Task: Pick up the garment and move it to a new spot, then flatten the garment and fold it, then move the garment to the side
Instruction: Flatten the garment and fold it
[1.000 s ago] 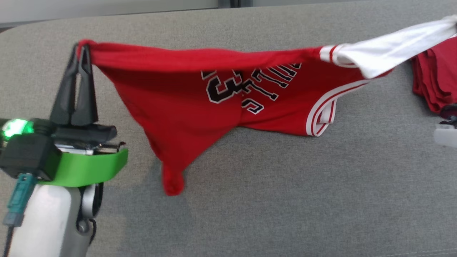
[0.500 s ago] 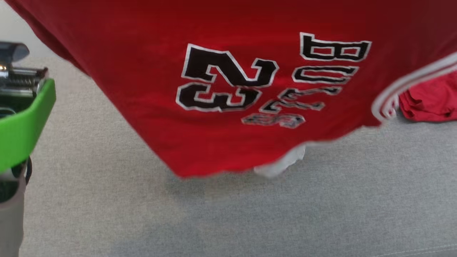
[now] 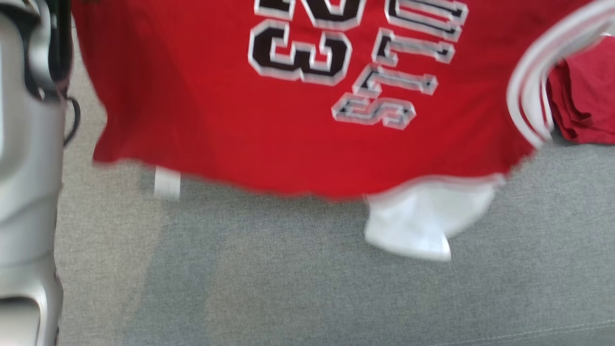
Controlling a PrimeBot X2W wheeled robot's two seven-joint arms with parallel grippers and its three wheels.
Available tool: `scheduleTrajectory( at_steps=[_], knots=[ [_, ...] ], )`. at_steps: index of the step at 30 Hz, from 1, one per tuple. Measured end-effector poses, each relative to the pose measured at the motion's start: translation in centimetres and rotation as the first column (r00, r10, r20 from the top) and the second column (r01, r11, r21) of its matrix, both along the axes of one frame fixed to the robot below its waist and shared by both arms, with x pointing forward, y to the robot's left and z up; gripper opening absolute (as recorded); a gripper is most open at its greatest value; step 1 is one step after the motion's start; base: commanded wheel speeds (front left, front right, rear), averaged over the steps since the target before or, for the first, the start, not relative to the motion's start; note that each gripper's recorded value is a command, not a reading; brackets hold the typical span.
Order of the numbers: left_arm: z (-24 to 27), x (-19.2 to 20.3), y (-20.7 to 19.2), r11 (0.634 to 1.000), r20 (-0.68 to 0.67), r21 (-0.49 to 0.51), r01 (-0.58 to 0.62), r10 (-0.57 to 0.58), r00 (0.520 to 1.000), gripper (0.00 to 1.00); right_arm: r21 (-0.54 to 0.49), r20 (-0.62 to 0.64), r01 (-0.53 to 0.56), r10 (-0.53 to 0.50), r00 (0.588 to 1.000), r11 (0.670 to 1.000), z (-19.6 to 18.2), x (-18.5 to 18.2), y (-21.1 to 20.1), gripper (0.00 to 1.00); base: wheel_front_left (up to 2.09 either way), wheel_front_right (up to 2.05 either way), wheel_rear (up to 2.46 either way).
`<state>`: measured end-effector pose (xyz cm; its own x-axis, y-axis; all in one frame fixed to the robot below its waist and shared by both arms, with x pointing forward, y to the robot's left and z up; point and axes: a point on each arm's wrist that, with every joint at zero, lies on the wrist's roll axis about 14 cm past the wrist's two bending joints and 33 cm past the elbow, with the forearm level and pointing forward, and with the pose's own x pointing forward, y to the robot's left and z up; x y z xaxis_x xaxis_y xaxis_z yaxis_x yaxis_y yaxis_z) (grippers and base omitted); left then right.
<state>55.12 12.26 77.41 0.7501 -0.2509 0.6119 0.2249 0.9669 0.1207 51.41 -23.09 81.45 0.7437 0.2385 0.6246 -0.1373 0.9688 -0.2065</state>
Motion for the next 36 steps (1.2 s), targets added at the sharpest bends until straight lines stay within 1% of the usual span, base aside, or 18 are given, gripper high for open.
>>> scheduleTrajectory(
  at_steps=[3, 6, 9, 11, 13, 16, 17, 19, 22, 23, 25, 27, 28, 29, 33, 36],
  knots=[
    [0.0, 2.8, 0.7, 0.999, -0.018, -0.027, -0.02, 0.019, 1.0, 0.0, 0.033, 0.01, -0.022, 0.022, 1.0, 0.999, 0.8, 2.5, 0.9, 0.0, 0.0, 0.0, 0.0],
    [-0.2, 4.9, 1.1, 0.999, -0.048, -0.032, -0.034, 0.032, 0.998, 0.0, 0.107, 0.011, -0.047, 0.046, 0.999, 0.993, 1.7, 4.4, 1.3, 0.0, 0.0, 0.0, 0.0],
    [-1.7, 6.6, 1.3, 0.998, -0.115, -0.027, -0.05, 0.046, 0.992, 0.0, 0.156, -0.056, -0.045, 0.054, 0.997, 0.987, 0.7, 6.4, 1.5, 0.0, 0.0, 0.0, 0.0],
    [-4.7, 7.8, 1.5, 0.997, -0.207, -0.028, -0.065, 0.058, 0.977, 0.0, 0.178, -0.14, -0.04, 0.065, 0.988, 0.983, -2.1, 8.1, 2.1, 0.0, 0.0, 0.0, 0.0],
    [-8.3, 8.6, 1.8, 0.996, -0.307, -0.034, -0.083, 0.068, 0.949, 0.0, 0.191, -0.225, -0.04, 0.084, 0.971, 0.981, -5.4, 9.4, 3.2, 0.0, 0.0, 0.0, 0.0],
    [-15.9, 8.8, 2.4, 0.992, -0.489, -0.053, -0.114, 0.074, 0.869, 0.0, 0.218, -0.38, -0.012, 0.096, 0.92, 0.976, -12.3, 10.7, 3.9, 0.0, 0.0, 0.0, 0.0],
    [-19.2, 8.4, 2.5, 0.99, -0.56, -0.055, -0.127, 0.075, 0.825, 0.0, 0.223, -0.443, 0.003, 0.099, 0.891, 0.975, -15.4, 10.8, 4.1, 0.0, 0.0, 0.0, 0.0],
    [-25.0, 7.1, 2.4, 0.987, -0.677, -0.068, -0.145, 0.062, 0.734, 0.0, 0.233, -0.55, 0.023, 0.112, 0.828, 0.972, -21.1, 10.4, 4.8, 0.0, 0.0, 0.0, 0.0],
    [-31.2, 4.8, 2.2, 0.98, -0.785, -0.094, -0.175, 0.035, 0.618, 0.0, 0.272, -0.652, 0.053, 0.143, 0.745, 0.961, -27.6, 9.0, 5.5, 0.0, 0.0, 0.0, 0.0],
    [-32.6, 4.2, 2.2, 0.978, -0.805, -0.103, -0.184, 0.027, 0.593, 0.0, 0.279, -0.678, 0.061, 0.152, 0.72, 0.958, -29.3, 8.4, 5.7, 0.0, 0.0, 0.0, 0.0],
    [-35.2, 2.8, 2.1, 0.972, -0.839, -0.123, -0.202, 0.007, 0.544, 0.0, 0.32, -0.729, 0.096, 0.18, 0.661, 0.943, -33.1, 6.7, 5.8, 0.0, 0.0, 0.0, 0.0],
    [-37.1, 1.5, 2.1, 0.972, -0.859, -0.117, -0.205, 0.005, 0.512, 0.0, 0.328, -0.766, 0.11, 0.196, 0.613, 0.938, -36.0, 4.9, 6.1, 0.0, 0.0, 0.0, 0.0],
    [-37.7, 0.9, 2.3, 0.965, -0.863, -0.137, -0.225, -0.005, 0.506, 0.0, 0.359, -0.771, 0.129, 0.216, 0.598, 0.924, -36.9, 4.1, 6.1, 0.0, 0.0, 0.0, 0.0],
    [-38.0, 0.4, 2.5, 0.96, -0.863, -0.148, -0.239, -0.008, 0.504, 0.0, 0.363, -0.775, 0.127, 0.223, 0.592, 0.923, -37.4, 3.3, 6.0, 0.0, 0.0, 0.0, 0.0],
    [-38.0, -1.3, 3.4, 0.947, -0.844, -0.179, -0.266, -0.009, 0.536, 0.0, 0.409, -0.755, 0.151, 0.241, 0.61, 0.9, -37.6, 0.7, 4.8, 0.0, 0.0, 0.0, 0.0],
    [-38.0, -3.7, 4.5, 0.941, -0.834, -0.183, -0.285, 0.005, 0.551, 0.0, 0.424, -0.751, 0.156, 0.25, 0.611, 0.892, -38.1, -2.7, 4.4, 0.0, 0.0, 0.0, 0.0]
  ],
)
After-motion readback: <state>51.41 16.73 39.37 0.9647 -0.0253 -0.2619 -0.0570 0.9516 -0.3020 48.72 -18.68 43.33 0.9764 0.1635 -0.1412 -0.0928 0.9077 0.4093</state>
